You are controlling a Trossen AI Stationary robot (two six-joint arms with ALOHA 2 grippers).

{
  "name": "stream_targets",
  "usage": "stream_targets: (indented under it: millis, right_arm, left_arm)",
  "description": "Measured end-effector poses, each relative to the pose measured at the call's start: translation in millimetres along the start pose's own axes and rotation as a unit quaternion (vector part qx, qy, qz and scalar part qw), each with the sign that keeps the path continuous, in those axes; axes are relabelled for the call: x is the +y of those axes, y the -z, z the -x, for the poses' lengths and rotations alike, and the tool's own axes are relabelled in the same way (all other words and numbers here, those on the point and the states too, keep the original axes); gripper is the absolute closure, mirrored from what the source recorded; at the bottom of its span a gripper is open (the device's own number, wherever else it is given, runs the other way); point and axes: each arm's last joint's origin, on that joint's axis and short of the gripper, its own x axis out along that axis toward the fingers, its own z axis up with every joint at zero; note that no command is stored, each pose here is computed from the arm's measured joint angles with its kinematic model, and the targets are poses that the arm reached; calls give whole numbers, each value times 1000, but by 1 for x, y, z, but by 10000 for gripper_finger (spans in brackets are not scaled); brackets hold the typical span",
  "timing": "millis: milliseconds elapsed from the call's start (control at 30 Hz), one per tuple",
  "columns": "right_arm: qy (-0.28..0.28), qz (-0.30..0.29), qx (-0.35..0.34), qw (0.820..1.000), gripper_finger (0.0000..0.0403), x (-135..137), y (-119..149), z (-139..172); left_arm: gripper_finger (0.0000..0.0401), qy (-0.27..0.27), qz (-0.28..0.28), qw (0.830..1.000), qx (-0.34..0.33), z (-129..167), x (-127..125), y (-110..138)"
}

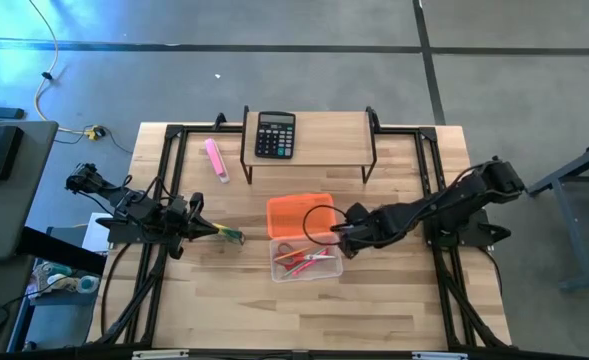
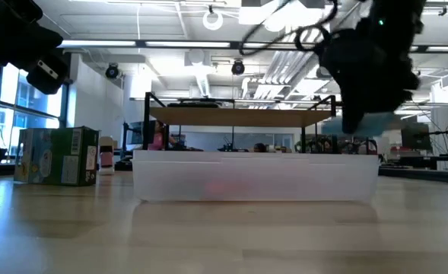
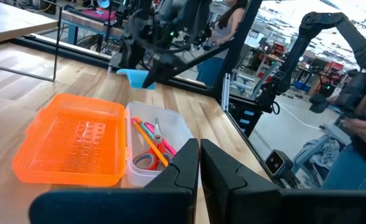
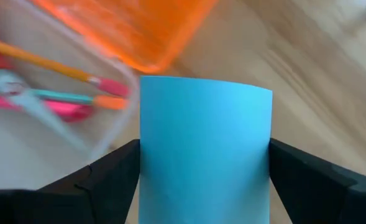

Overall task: Pack school essentials
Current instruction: Put the blue sticky notes into the orange supply box

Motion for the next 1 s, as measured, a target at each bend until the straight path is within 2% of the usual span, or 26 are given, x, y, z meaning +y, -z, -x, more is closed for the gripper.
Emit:
stream_targets:
  millis: [167, 300, 567, 767, 900, 1000]
  right_arm:
    - [-46, 86, -35, 995, 81, 10, -17, 10]
    - [-109, 147, -63, 981, 81, 24, -26, 9]
    - [-198, 314, -108, 922, 81, 52, -34, -8]
    - [-218, 374, -109, 895, 81, 53, -41, -17]
    - [-246, 412, -102, 871, 81, 58, -38, -20]
    - [-246, 434, -98, 861, 81, 62, -33, -25]
  left_arm:
    - [396, 0, 0, 1000, 0, 0, 0, 0]
    - [396, 0, 0, 1000, 0, 0, 0, 0]
    - [396, 0, 0, 1000, 0, 0, 0, 0]
    - [396, 0, 0, 1000, 0, 0, 0, 0]
    - [396, 0, 0, 1000, 0, 0, 0, 0]
    - [396, 0, 0, 1000, 0, 0, 0, 0]
